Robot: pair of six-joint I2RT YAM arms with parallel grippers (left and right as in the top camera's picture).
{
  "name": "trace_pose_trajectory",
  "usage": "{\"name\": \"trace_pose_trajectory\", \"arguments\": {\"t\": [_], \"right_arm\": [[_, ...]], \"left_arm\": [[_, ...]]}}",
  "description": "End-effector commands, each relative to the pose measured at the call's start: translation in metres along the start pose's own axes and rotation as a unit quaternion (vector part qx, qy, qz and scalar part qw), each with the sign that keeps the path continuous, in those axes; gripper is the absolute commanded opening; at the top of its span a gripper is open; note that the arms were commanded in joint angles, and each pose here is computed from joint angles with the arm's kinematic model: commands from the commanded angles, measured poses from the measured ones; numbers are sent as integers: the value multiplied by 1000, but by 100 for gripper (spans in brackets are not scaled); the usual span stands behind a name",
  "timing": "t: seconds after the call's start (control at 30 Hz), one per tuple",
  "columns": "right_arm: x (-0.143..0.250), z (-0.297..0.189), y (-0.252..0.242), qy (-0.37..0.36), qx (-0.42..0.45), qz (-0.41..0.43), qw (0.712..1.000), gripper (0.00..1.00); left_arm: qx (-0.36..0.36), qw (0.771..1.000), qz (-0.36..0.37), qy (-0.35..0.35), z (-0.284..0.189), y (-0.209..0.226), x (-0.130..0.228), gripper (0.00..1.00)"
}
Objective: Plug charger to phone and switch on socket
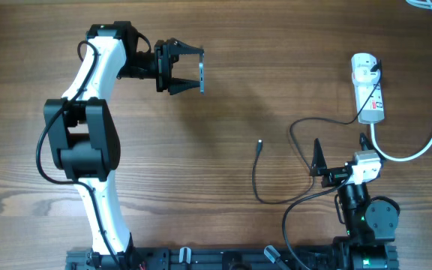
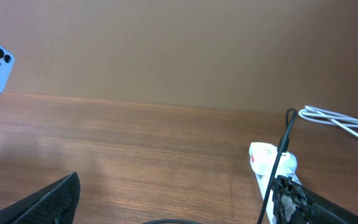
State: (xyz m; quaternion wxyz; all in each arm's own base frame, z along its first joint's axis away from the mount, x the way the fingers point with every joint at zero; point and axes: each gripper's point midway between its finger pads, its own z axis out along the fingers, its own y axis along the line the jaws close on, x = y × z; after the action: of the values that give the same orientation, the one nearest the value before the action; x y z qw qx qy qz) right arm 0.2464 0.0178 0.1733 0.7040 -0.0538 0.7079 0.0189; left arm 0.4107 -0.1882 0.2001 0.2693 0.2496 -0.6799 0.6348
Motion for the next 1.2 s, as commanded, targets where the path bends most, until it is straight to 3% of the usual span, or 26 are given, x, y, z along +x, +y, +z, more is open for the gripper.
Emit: {"name": "trace_pose_trajectory", "arguments": {"t": [0.0,1.17], "right_arm": [[-2,0,-3,-4,7,-2,1000,100],[-1,0,-3,-3,7,-1,1000,100]], "left_arm": [[26,999,26,13,-3,-18,21,69],[25,999,21,13,-3,-18,21,69]]}}
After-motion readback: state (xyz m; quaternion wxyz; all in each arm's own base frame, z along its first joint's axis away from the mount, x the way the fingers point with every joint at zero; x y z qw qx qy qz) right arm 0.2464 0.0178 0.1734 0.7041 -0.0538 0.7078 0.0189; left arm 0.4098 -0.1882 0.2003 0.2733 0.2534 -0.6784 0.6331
